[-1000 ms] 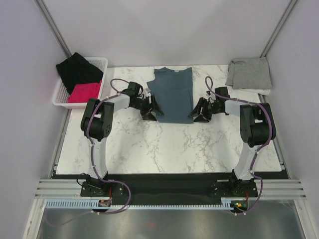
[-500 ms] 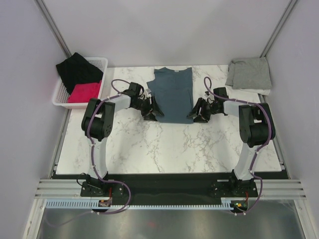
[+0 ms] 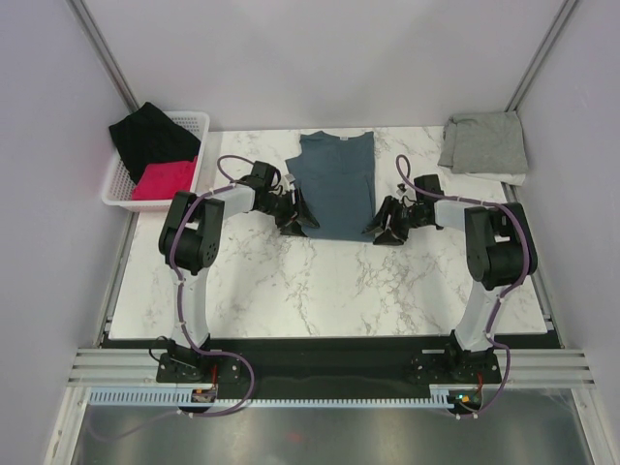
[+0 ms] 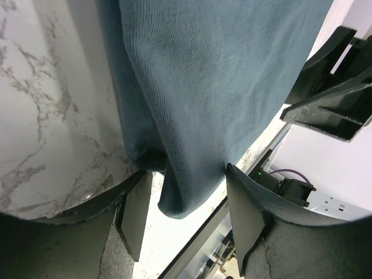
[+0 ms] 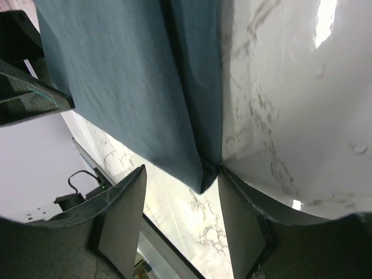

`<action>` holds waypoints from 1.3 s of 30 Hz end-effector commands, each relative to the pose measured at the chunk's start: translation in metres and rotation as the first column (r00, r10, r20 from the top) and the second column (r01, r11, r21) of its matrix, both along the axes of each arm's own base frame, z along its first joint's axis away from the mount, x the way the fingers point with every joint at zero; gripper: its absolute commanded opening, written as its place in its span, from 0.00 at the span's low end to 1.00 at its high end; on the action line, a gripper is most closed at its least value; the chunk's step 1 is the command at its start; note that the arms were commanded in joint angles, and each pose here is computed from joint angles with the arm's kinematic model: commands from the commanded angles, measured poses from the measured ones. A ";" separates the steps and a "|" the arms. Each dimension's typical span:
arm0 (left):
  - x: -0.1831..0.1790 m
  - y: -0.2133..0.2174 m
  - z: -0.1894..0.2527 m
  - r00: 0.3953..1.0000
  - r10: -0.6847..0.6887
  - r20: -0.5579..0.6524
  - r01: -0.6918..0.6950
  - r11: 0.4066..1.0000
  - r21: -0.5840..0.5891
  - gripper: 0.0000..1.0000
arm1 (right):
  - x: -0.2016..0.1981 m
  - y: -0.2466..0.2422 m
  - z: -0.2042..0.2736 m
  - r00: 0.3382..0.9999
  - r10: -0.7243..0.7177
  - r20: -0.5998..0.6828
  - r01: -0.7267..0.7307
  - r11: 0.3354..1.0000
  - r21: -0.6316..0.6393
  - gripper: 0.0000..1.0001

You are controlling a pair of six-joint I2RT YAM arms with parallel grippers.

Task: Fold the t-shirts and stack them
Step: Fold the tshirt

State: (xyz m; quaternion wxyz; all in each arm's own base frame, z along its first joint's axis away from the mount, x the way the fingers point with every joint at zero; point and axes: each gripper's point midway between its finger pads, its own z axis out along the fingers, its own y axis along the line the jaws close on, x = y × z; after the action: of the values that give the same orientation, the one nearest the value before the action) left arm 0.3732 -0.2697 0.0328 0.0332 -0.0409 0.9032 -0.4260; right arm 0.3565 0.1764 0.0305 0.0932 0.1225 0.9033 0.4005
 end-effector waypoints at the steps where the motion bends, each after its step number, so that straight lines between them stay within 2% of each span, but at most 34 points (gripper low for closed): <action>1: -0.010 -0.001 -0.016 0.999 0.000 -0.050 0.001 1.000 0.022 0.62 | -0.023 -0.002 0.001 0.998 0.010 -0.055 -0.010 1.000 -0.008 0.61; 9: -0.010 -0.001 -0.021 0.998 0.002 -0.060 -0.001 1.000 0.026 0.62 | -0.027 -0.004 -0.006 0.998 0.009 -0.063 -0.010 0.999 -0.030 0.61; 20: -0.011 0.000 -0.021 0.998 0.002 -0.062 0.000 1.000 0.026 0.62 | 0.013 -0.005 -0.019 1.000 0.020 -0.002 -0.020 0.998 -0.065 0.59; 32: -0.013 0.000 -0.019 0.998 0.001 -0.060 0.001 1.000 0.026 0.62 | -0.001 -0.009 -0.007 1.000 0.011 0.006 -0.011 0.999 -0.043 0.21; 39: -0.026 -0.007 -0.010 0.998 -0.026 -0.051 0.027 0.999 0.023 0.62 | -0.008 -0.012 0.005 0.998 0.000 0.055 0.003 0.999 -0.052 0.22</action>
State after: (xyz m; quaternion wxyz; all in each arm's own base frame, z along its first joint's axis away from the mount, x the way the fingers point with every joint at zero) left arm 0.3636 -0.2749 0.0315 0.0197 -0.0356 0.8998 -0.4344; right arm 0.3449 0.1675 0.0241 0.0887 0.1240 0.9111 0.3829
